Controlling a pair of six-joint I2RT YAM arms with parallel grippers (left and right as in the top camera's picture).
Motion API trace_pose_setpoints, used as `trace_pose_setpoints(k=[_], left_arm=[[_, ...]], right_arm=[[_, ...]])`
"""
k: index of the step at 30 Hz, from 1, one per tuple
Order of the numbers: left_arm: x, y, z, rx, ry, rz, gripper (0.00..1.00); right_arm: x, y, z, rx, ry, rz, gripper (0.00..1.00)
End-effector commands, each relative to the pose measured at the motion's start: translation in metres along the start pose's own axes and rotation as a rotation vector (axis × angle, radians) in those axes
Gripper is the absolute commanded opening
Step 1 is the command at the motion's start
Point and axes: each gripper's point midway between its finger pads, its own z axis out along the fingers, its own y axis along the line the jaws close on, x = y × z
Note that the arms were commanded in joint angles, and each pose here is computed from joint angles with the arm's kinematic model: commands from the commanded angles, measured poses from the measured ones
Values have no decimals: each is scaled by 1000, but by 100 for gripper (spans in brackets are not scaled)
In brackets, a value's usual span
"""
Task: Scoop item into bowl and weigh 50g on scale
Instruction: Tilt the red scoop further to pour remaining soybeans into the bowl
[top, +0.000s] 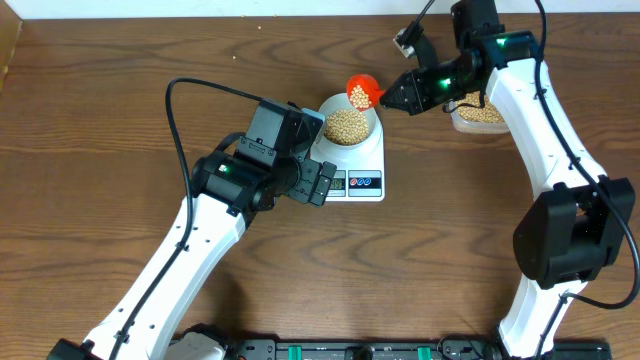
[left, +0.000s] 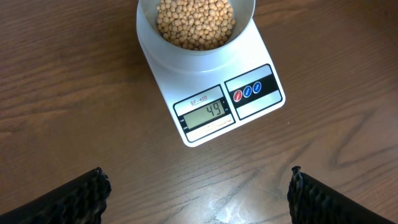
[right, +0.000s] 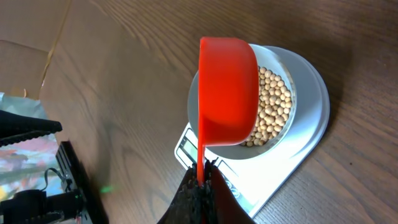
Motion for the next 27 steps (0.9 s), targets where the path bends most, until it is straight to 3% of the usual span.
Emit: trace_pose_setpoints(k=[1,14,27], left_arm=[[3,4,2,-12,9,-4,93],[3,4,2,-12,9,-4,94],[3,4,2,-12,9,-4,93]], right_arm=[[-7,11,-5,21,-14,-45,1],[4,10,20,208,76,-118,1],[6,12,26,250,100,-168,1]])
